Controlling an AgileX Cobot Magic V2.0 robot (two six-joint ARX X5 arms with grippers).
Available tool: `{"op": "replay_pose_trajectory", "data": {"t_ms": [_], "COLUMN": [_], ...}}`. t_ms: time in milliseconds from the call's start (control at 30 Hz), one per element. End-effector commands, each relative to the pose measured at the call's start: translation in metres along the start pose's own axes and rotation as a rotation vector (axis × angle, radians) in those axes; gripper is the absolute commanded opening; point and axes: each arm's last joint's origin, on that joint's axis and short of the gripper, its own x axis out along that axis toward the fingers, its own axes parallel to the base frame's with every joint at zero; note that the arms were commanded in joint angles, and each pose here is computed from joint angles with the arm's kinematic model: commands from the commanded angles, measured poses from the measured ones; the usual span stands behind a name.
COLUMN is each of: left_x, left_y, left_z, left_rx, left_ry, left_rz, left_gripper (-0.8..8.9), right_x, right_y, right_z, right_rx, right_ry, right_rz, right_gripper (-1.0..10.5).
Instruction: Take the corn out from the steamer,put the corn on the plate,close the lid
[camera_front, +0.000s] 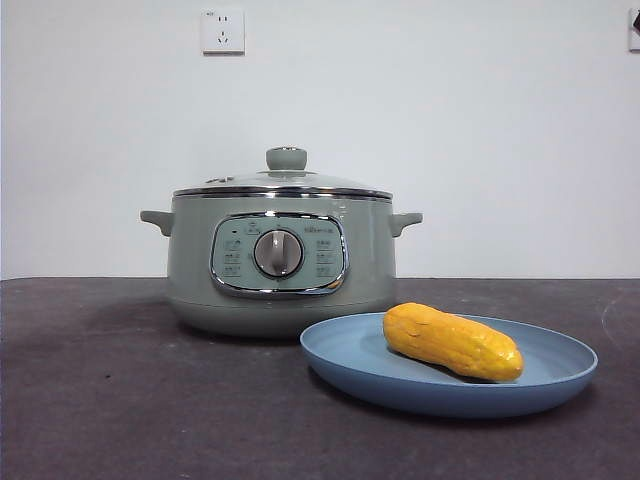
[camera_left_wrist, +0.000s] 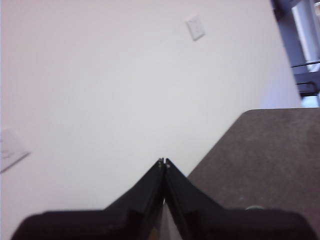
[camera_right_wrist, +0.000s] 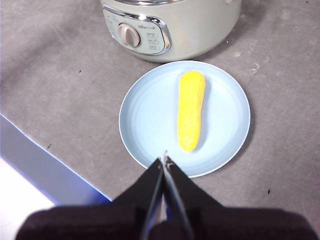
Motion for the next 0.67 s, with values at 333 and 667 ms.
{"op": "replay_pose_trajectory", "data": {"t_ms": [333,667], "left_x": [-0.054,-0.070], "left_y": [-0.046,-0.109], "left_z": [-0.071,-0.188], "left_rx": [0.007,-0.202], "left_ry": [0.044,0.139], "left_rz": [0.178,0.227], "left_gripper": [-0.04,-0.04], "right_x": [0.000,0.000], "right_y": [0.000,0.000], "right_z": [0.000,0.000], "right_rx": [0.005,0.005], "right_ry": [-0.003,-0.003], "right_rz": [-0.002,-0.002], "right_gripper": [0.0,0.0]}}
